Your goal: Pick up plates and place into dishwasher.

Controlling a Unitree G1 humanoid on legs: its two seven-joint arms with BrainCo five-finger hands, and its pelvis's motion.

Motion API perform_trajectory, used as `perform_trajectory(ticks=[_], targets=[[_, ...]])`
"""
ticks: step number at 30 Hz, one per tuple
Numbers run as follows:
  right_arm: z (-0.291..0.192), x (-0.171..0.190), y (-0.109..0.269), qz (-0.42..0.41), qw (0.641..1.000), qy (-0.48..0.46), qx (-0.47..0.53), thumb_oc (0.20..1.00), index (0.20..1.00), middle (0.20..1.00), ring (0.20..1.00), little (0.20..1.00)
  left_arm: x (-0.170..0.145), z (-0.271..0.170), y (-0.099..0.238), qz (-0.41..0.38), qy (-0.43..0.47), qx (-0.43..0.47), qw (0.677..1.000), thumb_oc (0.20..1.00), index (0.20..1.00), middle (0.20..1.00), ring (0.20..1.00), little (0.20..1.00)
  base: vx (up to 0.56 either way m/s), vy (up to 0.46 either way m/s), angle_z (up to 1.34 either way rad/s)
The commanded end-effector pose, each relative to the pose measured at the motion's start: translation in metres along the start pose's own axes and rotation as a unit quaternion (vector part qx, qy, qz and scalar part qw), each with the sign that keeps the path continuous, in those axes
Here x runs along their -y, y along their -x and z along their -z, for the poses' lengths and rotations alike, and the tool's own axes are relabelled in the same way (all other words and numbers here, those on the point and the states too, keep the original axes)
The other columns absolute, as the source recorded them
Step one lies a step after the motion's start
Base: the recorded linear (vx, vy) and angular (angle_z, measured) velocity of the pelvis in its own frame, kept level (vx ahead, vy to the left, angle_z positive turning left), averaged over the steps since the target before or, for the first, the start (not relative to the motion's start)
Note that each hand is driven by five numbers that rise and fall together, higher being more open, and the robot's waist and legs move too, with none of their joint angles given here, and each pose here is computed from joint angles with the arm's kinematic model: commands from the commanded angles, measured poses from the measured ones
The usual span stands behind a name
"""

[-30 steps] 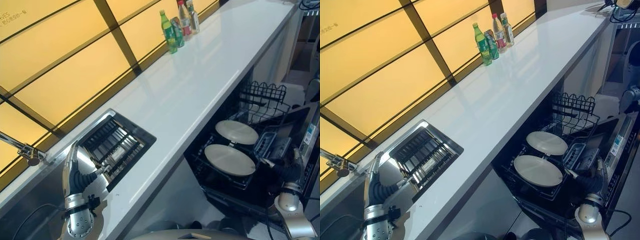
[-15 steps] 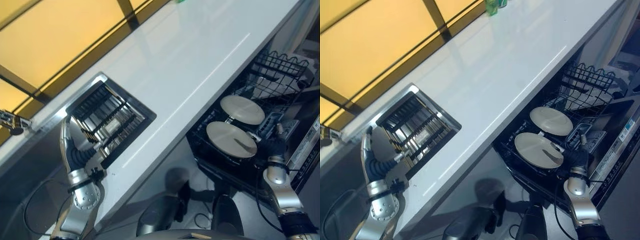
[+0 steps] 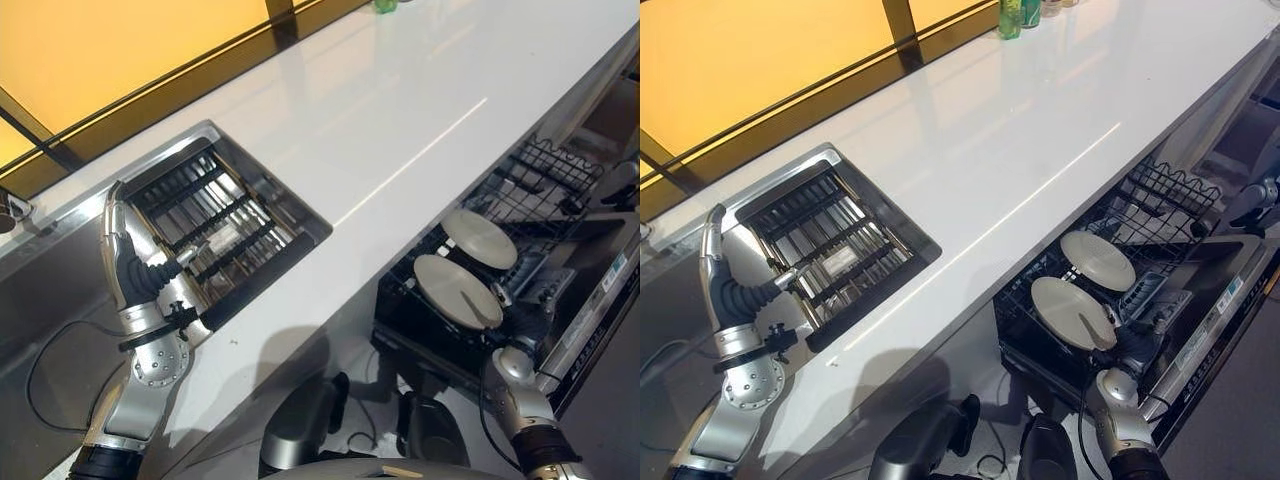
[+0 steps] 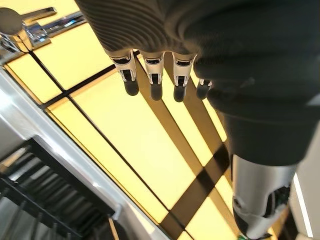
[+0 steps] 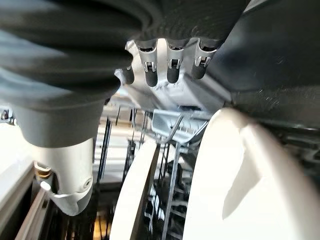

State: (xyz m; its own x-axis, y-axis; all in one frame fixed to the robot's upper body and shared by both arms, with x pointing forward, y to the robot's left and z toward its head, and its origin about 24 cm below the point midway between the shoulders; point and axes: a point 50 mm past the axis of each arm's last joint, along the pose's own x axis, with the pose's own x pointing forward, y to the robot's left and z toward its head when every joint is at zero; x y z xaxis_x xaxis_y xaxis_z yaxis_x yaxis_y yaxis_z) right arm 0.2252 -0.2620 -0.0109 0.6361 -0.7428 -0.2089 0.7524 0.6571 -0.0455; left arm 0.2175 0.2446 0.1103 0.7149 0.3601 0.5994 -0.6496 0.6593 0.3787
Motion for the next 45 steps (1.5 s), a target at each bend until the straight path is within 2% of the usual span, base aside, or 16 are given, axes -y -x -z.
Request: perform_trajectory(ticks=[1, 4, 9, 14, 20, 32, 37, 45], targets=[[-0.014, -0.011, 0.005, -0.026, 0.997, -0.072, -0.003, 1.0, 1.0, 1.0, 1.0, 1.0, 0.001, 0.024, 0.044, 0.043, -0.071, -0.057, 0.995, 1.0, 1.0, 1.0, 1.0, 1.0, 0.0, 0.031, -0.14], [-0.009, -0.013, 0.007, -0.081, 0.992, -0.089, -0.026, 1.0, 1.0, 1.0, 1.0, 1.0, 0.001, 0.023, 0.046, 0.049, -0.073, -0.06, 0.994, 1.0, 1.0, 1.0, 1.0, 1.0, 0.01, 0.047, 0.0], [-0.008, -0.024, 0.022, -0.202, 0.978, -0.047, -0.019, 1.0, 1.0, 1.0, 1.0, 1.0, 0.0, 0.025, 0.049, 0.065, -0.07, -0.07, 0.993, 1.0, 1.0, 1.0, 1.0, 1.0, -0.01, 0.073, 0.08], [-0.021, -0.041, 0.03, -0.307, 0.95, -0.055, 0.006, 1.0, 1.0, 1.0, 1.0, 1.0, -0.001, 0.027, 0.048, 0.06, -0.064, -0.073, 0.994, 1.0, 1.0, 1.0, 1.0, 1.0, -0.09, 0.077, -0.07], [-0.038, -0.064, 0.037, -0.37, 0.925, -0.068, 0.049, 1.0, 1.0, 1.0, 1.0, 1.0, 0.003, 0.029, 0.043, 0.061, -0.058, -0.069, 0.994, 1.0, 1.0, 1.0, 1.0, 1.0, -0.07, 0.049, -0.03], [-0.084, -0.115, 0.051, -0.4, 0.899, -0.122, 0.127, 1.0, 1.0, 1.0, 1.0, 1.0, 0.009, 0.033, 0.037, 0.088, -0.055, -0.058, 0.993, 1.0, 1.0, 1.0, 1.0, 1.0, 0.03, 0.026, 0.04], [-0.104, -0.125, 0.046, -0.395, 0.896, -0.143, 0.146, 1.0, 1.0, 1.0, 1.0, 1.0, 0.004, 0.038, 0.037, 0.107, -0.061, -0.055, 0.991, 1.0, 1.0, 1.0, 1.0, 1.0, 0.04, -0.009, 0.4], [-0.106, -0.129, 0.049, -0.419, 0.883, -0.154, 0.148, 1.0, 1.0, 1.0, 1.0, 1.0, 0.001, 0.04, 0.042, 0.132, -0.062, -0.058, 0.988, 1.0, 1.0, 1.0, 1.0, 1.0, 0.08, -0.048, 0.13]])
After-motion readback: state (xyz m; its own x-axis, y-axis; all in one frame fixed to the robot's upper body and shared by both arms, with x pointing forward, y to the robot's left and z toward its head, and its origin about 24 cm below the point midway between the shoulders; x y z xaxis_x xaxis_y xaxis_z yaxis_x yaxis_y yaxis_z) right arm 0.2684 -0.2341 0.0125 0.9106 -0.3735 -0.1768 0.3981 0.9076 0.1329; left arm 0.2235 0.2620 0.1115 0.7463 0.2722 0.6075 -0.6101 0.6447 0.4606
